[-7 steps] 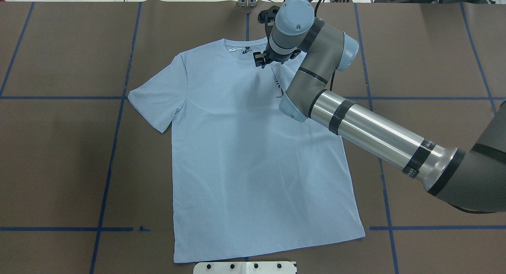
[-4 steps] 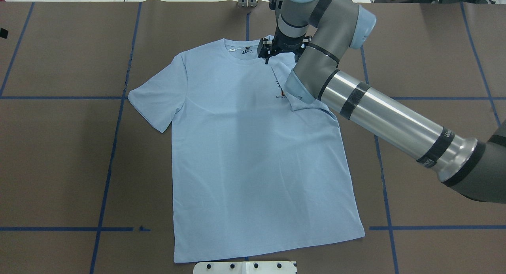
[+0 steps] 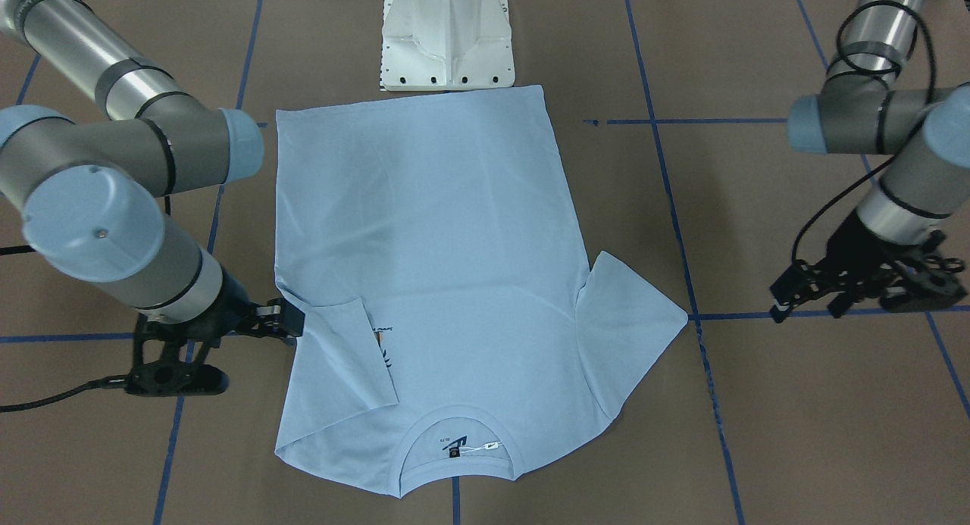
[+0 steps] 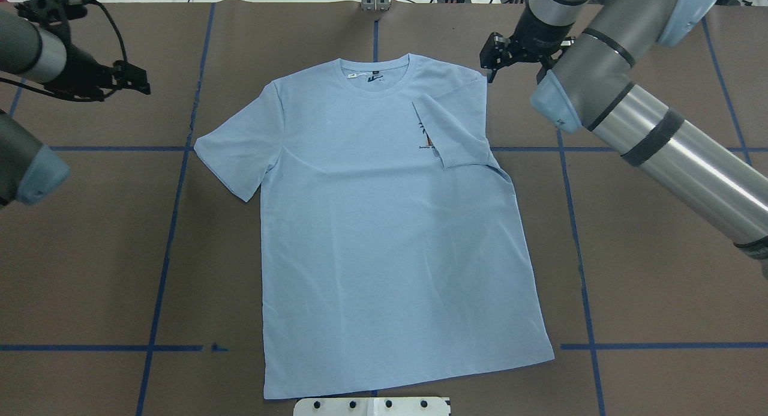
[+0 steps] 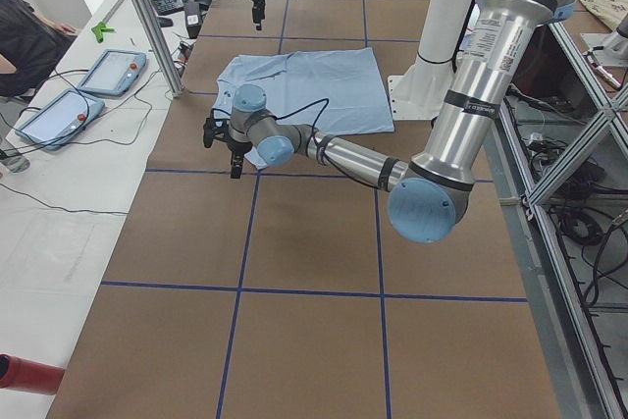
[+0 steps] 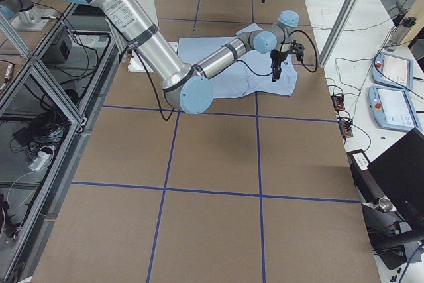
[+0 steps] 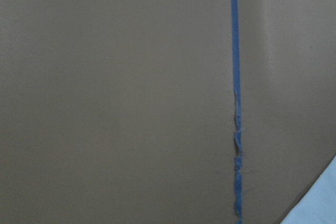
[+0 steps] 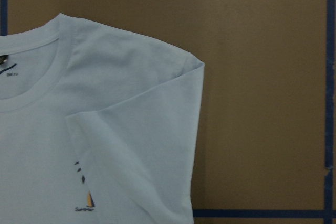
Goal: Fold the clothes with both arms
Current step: 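Move the left gripper to the other sleeve while the right gripper withdraws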
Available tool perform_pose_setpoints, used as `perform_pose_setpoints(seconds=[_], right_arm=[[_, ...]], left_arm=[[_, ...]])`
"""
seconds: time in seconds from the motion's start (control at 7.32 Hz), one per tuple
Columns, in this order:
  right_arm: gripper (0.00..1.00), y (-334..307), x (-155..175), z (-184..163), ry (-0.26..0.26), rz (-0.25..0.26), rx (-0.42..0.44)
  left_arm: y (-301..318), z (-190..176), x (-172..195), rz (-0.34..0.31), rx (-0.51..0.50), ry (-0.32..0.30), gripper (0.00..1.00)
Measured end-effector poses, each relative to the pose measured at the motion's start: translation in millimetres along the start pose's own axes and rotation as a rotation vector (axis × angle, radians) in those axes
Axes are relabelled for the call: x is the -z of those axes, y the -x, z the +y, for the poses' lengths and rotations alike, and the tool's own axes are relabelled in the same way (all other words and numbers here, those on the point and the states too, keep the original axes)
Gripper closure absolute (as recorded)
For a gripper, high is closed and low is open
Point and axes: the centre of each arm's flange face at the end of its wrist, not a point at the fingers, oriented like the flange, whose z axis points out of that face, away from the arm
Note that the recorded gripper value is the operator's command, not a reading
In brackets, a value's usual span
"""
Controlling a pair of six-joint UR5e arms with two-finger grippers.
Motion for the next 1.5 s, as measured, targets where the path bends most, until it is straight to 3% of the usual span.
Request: perform_pose_setpoints(seconds=[0.41, 1.09, 1.5], right_arm=[[0.00, -60, -6, 1, 0.008, 0.033, 0.132], [0.00, -59, -14, 6, 0.016, 0.035, 0.148], [0.00, -56, -18, 8, 0.019, 0.034, 0.153]], left_arm=[[-86, 71, -64, -0.023, 0.075, -0.006, 0.09], [-77, 77, -84, -0.083, 0.051, -0.053, 0.18], [-66, 79, -89, -0.102, 0.050, -0.053, 0.37]])
